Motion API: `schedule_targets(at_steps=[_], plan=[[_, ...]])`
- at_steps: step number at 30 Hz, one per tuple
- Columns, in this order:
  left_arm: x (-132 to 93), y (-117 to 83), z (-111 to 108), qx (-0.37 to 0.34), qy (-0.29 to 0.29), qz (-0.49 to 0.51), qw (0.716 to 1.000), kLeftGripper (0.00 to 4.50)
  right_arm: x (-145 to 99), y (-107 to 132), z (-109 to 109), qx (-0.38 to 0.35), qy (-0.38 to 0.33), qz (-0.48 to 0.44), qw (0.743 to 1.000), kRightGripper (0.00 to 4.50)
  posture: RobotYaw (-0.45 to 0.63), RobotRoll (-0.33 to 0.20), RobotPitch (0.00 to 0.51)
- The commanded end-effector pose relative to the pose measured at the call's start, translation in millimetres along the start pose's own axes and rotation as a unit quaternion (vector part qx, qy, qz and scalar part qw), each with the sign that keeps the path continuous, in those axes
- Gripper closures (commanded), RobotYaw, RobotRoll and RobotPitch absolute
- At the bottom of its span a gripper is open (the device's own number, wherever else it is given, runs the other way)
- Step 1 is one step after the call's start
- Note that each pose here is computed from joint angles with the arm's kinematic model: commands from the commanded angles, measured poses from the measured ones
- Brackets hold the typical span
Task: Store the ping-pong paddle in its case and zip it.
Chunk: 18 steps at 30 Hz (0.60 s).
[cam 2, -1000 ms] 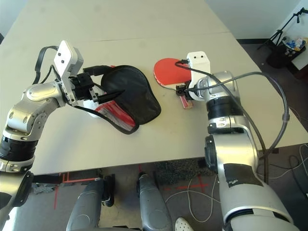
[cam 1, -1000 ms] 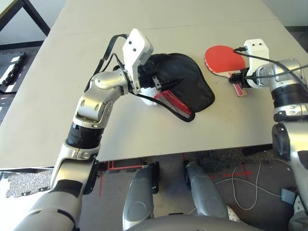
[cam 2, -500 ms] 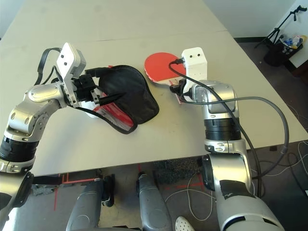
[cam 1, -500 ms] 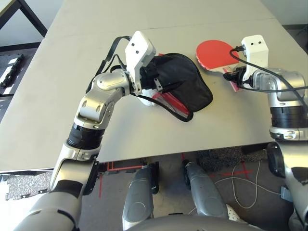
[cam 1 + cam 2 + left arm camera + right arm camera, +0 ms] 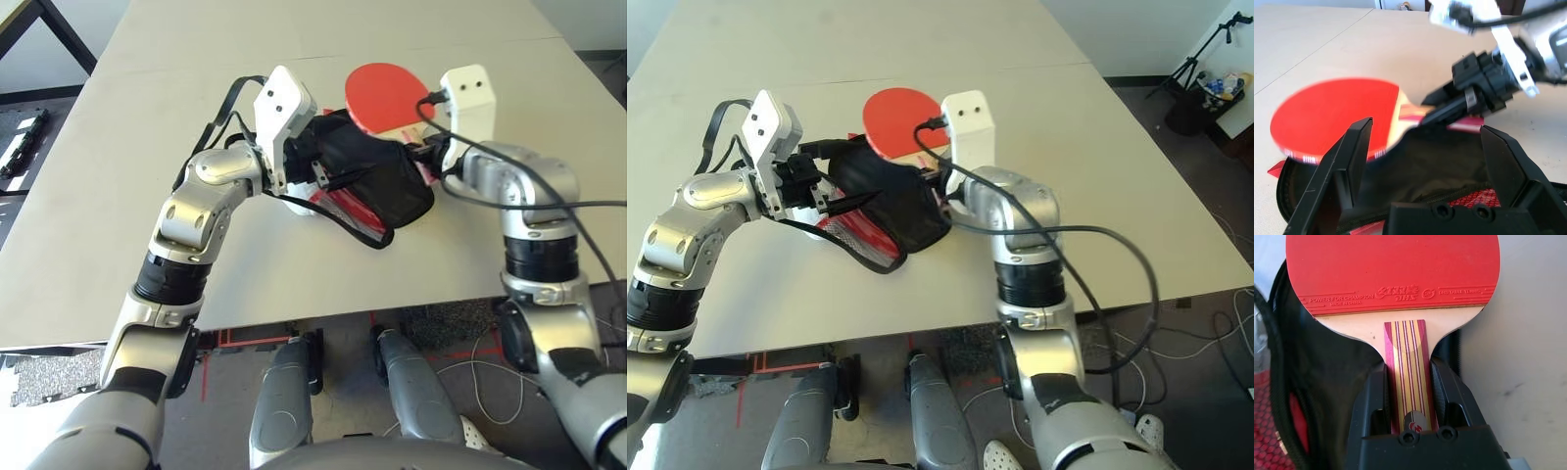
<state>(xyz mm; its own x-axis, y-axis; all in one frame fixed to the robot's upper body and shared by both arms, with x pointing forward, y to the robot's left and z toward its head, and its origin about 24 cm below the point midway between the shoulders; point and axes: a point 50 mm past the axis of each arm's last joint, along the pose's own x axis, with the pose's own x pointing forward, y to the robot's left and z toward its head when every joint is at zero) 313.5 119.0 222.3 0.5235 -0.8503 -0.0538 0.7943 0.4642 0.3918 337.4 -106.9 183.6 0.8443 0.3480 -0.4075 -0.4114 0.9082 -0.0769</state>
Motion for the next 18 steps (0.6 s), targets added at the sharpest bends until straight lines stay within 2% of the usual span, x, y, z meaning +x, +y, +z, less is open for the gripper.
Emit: schedule_targets(at_steps=[1,18], plan=[[-0.3,-5.5,-3.8,0.0,0.011,-0.01,1.0,0.0,2.0,9.3,-3.9,-0.016,0.001,0.007,1.0,3.32,-0.04,0.0,0.238],[-0.8,-7.7,-5.2,0.0,0.015,-0.01,1.0,0.0,14.5,14.2,-21.4,-0.049,0.04,0.036,0.997,3.32,-0.03,0.0,0.238]])
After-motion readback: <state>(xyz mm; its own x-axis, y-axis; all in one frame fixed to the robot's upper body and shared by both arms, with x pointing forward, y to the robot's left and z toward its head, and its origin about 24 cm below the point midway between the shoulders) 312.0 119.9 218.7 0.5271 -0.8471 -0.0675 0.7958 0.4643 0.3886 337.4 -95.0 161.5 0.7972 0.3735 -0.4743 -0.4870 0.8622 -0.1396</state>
